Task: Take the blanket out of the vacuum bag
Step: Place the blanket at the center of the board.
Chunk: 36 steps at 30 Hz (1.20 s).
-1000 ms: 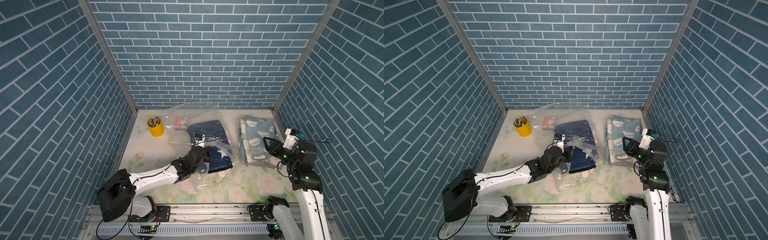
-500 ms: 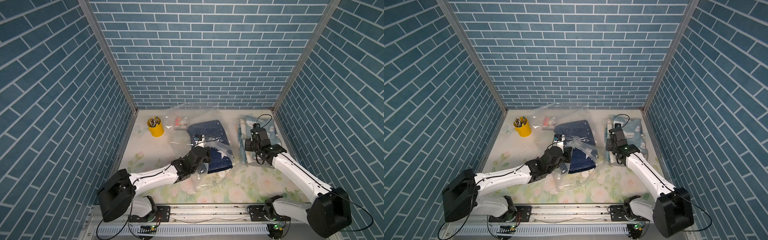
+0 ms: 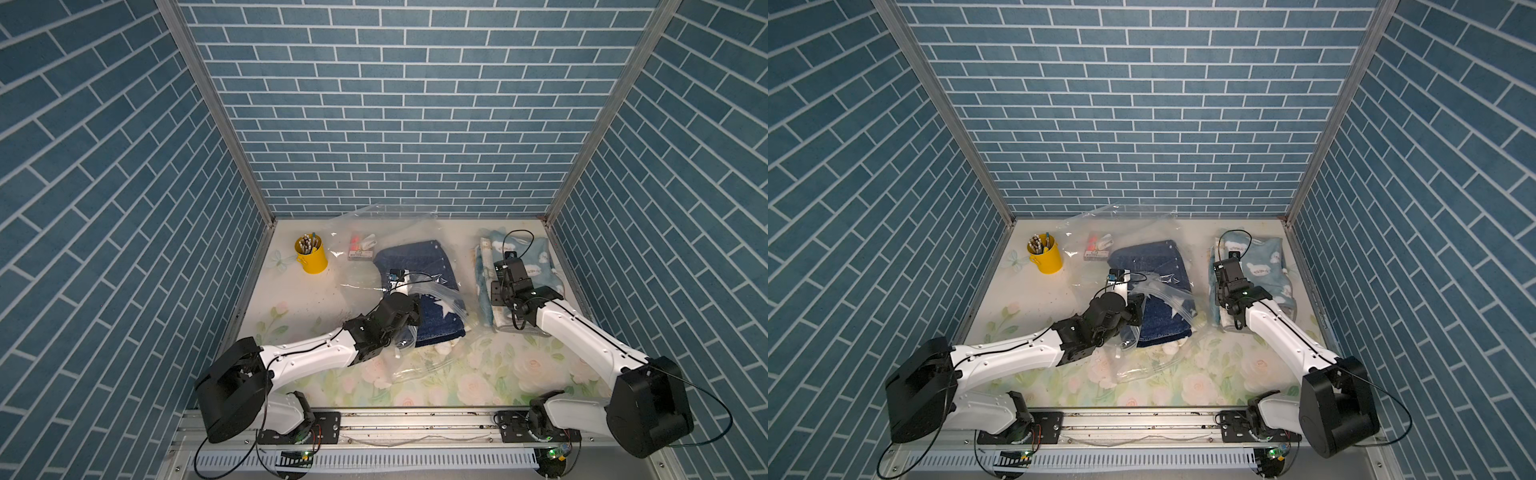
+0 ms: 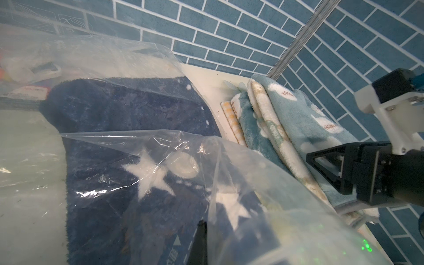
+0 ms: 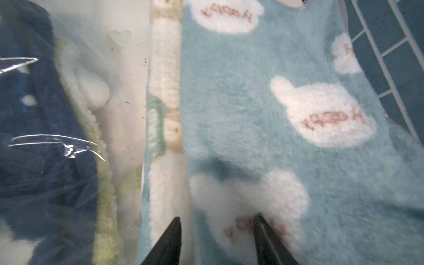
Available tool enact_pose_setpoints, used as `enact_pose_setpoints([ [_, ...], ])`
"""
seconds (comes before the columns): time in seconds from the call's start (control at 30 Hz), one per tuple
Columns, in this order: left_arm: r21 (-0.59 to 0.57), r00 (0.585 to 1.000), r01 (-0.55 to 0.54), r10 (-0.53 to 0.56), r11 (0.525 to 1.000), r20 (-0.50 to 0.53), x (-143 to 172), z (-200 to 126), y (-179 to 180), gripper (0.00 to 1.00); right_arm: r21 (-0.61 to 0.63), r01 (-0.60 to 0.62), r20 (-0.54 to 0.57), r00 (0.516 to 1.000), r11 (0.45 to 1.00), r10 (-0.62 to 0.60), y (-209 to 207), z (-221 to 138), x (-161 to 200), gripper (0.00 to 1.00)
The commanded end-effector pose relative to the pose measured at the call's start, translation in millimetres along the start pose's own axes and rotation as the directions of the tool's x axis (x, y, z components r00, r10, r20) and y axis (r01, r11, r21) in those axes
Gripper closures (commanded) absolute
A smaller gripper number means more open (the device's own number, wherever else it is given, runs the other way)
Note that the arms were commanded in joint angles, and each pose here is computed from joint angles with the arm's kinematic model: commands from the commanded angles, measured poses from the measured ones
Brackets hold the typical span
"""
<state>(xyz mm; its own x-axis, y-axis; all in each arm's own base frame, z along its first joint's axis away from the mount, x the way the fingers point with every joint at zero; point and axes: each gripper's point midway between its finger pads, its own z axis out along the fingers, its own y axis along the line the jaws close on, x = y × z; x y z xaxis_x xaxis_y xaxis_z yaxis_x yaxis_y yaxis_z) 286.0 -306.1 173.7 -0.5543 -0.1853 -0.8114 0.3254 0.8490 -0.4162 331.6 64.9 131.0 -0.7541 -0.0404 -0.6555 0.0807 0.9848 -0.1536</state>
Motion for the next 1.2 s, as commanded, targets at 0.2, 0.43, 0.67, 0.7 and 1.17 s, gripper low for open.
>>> enact_pose_setpoints([
  [0.2,-0.012,1.000,0.002,-0.002,1.000,0.006,-1.4,0.4,5.2,1.00,0.073,-0.034,-0.022,0.999,0.997,0.036,-13.5,3.7,17.4,0.96],
  [0.43,-0.009,1.000,0.005,-0.005,1.000,0.003,-2.6,1.5,3.6,1.00,-0.137,-0.098,0.121,0.986,0.986,0.115,-0.3,-49.4,-21.9,1.00],
  [0.67,0.001,1.000,0.017,-0.017,1.000,0.004,-2.2,1.7,2.2,1.00,-0.305,-0.077,0.101,0.989,0.949,0.112,22.9,-71.4,-27.2,1.00],
  [0.7,0.003,1.000,0.018,-0.018,1.000,0.004,-2.3,1.4,2.0,1.00,-0.333,-0.079,0.091,0.989,0.940,0.115,28.8,-69.8,-24.4,1.00],
  [1.17,-0.013,1.000,0.006,-0.006,1.000,0.006,3.6,-2.9,11.4,1.00,-0.365,-0.179,-0.010,0.982,0.914,0.188,32.1,-45.7,3.1,0.58],
])
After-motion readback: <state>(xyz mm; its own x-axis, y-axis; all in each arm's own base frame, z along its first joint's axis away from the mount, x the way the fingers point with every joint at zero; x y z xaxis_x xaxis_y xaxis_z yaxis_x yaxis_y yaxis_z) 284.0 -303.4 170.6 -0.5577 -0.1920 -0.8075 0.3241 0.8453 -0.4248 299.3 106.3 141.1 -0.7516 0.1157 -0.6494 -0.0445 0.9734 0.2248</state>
